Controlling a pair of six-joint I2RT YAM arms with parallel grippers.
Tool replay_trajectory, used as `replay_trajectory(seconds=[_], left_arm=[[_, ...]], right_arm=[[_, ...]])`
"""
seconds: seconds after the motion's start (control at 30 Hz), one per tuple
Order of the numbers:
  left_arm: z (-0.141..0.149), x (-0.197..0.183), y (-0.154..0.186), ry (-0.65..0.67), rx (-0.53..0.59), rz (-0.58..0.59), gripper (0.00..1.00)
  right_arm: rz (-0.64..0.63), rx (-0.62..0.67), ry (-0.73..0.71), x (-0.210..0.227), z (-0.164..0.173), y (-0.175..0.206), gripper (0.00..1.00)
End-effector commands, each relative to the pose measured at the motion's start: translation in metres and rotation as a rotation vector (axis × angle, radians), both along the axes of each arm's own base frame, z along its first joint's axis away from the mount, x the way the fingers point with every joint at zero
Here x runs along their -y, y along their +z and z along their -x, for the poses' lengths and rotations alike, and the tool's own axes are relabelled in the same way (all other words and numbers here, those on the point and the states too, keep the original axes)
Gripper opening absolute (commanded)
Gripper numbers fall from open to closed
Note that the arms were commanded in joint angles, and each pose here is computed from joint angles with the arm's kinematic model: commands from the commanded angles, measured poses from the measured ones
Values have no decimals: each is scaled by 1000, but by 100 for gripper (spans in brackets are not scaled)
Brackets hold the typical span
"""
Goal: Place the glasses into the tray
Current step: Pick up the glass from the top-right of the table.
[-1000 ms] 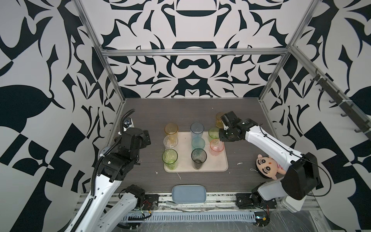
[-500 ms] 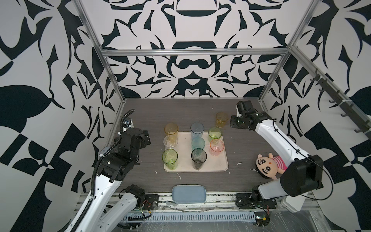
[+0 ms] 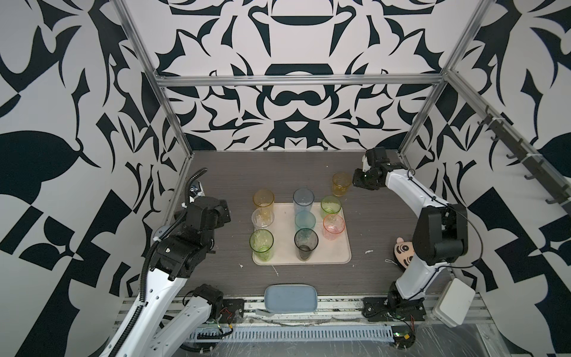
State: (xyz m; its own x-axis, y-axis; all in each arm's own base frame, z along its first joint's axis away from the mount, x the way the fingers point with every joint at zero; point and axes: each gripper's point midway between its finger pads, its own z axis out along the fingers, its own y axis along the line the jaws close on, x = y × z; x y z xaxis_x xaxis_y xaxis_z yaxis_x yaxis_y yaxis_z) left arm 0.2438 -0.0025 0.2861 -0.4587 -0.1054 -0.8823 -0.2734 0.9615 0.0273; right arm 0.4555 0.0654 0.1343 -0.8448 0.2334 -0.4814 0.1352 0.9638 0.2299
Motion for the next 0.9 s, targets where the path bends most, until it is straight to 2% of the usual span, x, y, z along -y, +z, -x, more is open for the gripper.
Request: replay_trajectory(seconds=[0.0,0.4,0.47,0.5,0.6,0.67,0.7,0.87], left_arm=[[1,-5,-4,29,-10,-12,100],[1,-5,-4,27,-11,-16,99],[1,-5,-4,28,-11,-17,99],[2,-5,-5,27,-13,-17,100],[2,-6,-4,28,-9,-15,99],[2,-5,-4,27,-9,-15,99],[2,-5,-5,27,-11,-16,99],[2,-5,-4,26,-10,-15,100]], right_arm=[[-36,58,10,-8,-18,19,42],[-33,27,9,-10,-34,-1,49],[-35,24,10,-11,-36,-3,52],[-37,20,11,-11,-37,-5,56],[-38,10,12,-12,-40,-8,56],[-38,11,14,-13,-42,-8,60],[-36,9,12,-12,-43,-8,65],[-34,7,10,-12,-45,-9,66]])
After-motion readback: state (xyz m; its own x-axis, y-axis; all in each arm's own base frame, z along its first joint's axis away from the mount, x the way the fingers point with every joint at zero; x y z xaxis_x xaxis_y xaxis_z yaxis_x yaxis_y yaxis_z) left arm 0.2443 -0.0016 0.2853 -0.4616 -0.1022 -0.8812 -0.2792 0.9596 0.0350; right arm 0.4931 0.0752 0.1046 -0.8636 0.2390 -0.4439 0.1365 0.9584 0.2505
